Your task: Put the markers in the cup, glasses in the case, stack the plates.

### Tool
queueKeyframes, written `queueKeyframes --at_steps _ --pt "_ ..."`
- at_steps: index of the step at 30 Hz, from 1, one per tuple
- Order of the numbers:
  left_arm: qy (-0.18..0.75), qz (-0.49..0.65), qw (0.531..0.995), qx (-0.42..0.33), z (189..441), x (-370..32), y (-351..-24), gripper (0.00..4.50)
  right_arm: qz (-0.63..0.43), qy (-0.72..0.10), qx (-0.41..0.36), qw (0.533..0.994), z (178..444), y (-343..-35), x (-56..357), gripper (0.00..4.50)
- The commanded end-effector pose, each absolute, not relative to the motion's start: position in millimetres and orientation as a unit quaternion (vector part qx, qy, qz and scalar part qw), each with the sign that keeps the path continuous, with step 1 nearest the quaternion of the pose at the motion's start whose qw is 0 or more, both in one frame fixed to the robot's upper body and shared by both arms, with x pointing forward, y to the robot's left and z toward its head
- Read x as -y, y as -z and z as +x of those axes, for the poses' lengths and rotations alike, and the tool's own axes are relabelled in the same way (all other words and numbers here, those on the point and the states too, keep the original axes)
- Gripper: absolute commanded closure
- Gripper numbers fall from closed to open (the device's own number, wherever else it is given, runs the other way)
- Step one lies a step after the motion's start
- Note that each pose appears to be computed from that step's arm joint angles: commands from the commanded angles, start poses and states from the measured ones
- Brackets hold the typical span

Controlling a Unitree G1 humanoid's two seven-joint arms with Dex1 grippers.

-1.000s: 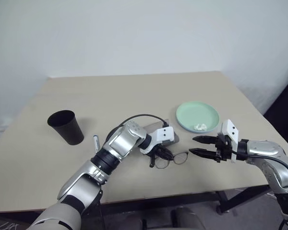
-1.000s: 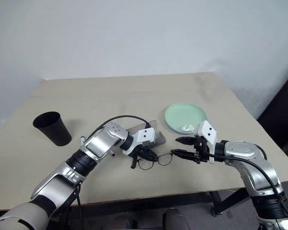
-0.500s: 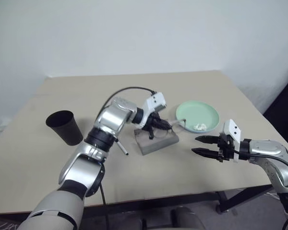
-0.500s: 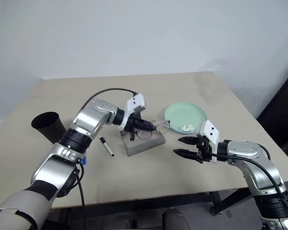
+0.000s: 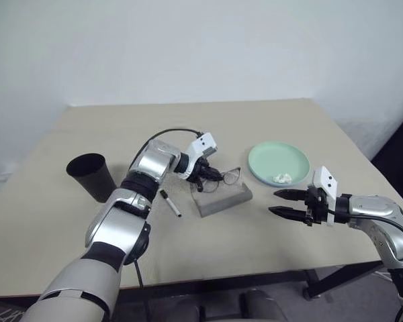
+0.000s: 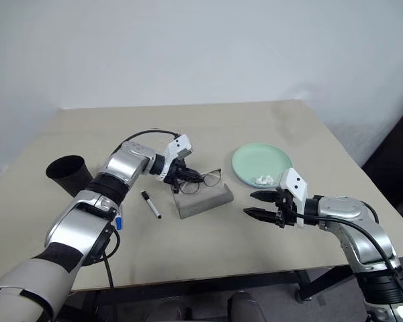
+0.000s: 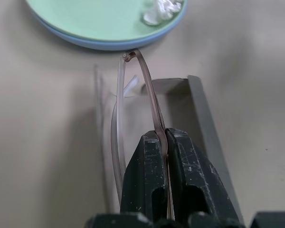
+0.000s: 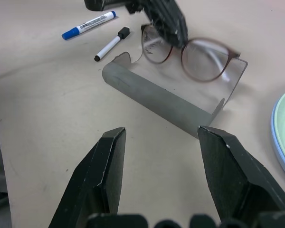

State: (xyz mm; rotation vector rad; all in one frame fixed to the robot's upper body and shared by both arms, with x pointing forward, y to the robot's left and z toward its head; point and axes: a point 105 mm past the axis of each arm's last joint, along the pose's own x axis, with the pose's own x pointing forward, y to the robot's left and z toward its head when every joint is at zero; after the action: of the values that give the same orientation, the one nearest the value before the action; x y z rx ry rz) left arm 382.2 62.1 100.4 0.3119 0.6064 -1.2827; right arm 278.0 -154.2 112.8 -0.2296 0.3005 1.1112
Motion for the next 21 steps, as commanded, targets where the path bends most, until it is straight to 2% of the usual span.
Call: queueKeyframes --at_steps 1,17,18,19,21 --pt "0.601 0.147 0.739 -0.268 379 -55 -105 4.49 -0.123 -0.525 -0.115 0.834 280 -126 152 1.9" --pt "0.611 0.151 0.717 -0.3 361 -49 -75 4.49 -0.125 -0.522 -0.115 0.836 281 -127 154 1.9" --pt "0.606 0.156 0.72 -0.298 363 -50 -75 4.01 -0.126 -0.522 -0.115 0.836 281 -127 154 1.9" --pt "0.6 0.163 0.725 -0.296 365 -51 -75 3.84 -0.126 -0.522 -0.115 0.835 281 -127 154 1.9" --pt "0.589 0.172 0.734 -0.291 370 -53 -75 3.22 -0.127 -0.523 -0.115 0.835 281 -127 153 1.9"
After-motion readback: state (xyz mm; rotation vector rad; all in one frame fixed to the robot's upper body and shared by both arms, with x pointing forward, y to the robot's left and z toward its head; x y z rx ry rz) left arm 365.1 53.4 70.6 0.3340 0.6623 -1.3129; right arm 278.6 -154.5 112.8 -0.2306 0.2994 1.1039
